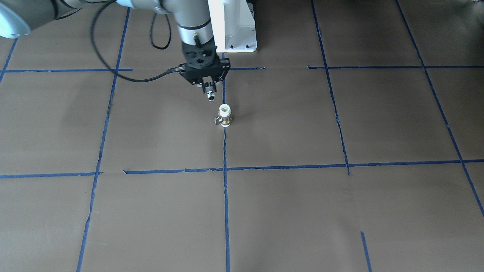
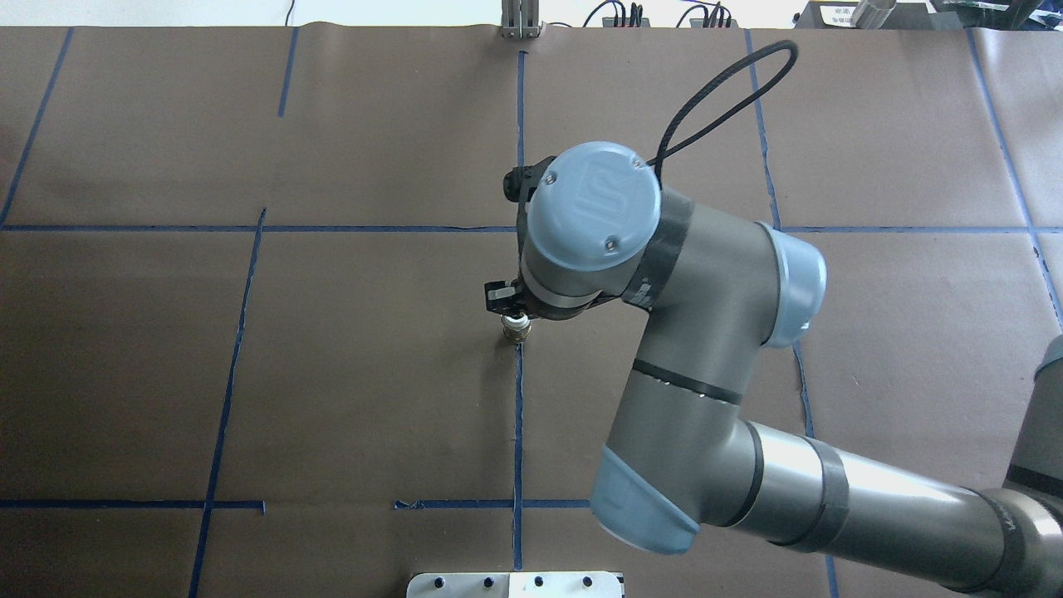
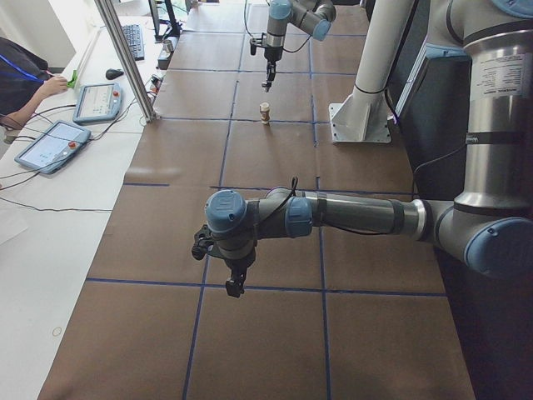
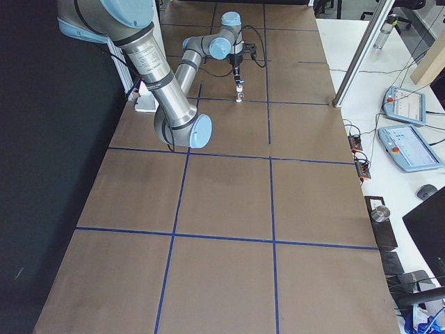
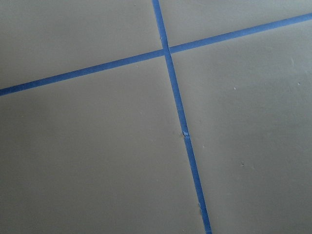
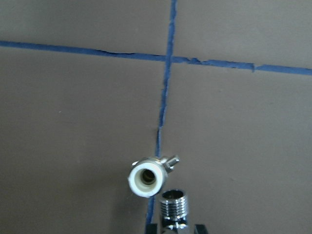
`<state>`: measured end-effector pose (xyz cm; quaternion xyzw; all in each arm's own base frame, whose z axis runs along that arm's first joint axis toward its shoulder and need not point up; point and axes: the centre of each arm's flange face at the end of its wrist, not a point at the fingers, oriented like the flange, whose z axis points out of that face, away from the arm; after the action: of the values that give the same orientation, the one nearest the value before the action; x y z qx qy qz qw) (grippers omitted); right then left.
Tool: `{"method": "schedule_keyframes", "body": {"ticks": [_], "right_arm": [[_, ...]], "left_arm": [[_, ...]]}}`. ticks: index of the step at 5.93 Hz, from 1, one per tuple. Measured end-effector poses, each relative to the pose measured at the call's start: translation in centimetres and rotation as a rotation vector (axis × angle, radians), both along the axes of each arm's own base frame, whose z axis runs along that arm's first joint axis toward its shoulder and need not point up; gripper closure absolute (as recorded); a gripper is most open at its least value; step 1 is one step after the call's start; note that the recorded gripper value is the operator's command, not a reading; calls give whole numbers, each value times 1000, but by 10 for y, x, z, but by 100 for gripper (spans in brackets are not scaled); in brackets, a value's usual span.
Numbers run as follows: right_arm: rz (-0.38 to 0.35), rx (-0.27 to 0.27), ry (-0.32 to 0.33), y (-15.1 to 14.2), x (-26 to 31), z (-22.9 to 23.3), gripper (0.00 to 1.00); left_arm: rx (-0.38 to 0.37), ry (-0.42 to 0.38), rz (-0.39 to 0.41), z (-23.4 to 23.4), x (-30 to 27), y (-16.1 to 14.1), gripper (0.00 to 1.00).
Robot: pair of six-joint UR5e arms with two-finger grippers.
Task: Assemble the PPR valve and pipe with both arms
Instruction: 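Lower the chrome fitting onto the top of the white fitting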
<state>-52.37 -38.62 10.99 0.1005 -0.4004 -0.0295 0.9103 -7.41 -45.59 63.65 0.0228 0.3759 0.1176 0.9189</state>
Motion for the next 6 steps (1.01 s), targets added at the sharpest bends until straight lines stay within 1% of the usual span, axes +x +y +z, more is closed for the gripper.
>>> {"method": "schedule_keyframes", "body": {"ticks": [1,2,3,4,5,6], "right_arm": [[-30,48,24,4,-20,-9,100],[-74,93,48,5,-27,-10,100],[-102,125,67,4,-27,-12,100],[-122,153,87,-4,-22,-14,100],[-141,161,98,-18,-15,-12,100],[-156,154,103,-27,-14,-9,100]], "left_arm": [[-1,1,0,0,0,0,0],[-2,1,-1,1,0,1,0],[-3,1,-1,1,0,1,0],[-4,1,-1,2,0,1,0],[-4,1,-1,2,0,2,0],[-8,3,-1,4,0,3,0]]}}
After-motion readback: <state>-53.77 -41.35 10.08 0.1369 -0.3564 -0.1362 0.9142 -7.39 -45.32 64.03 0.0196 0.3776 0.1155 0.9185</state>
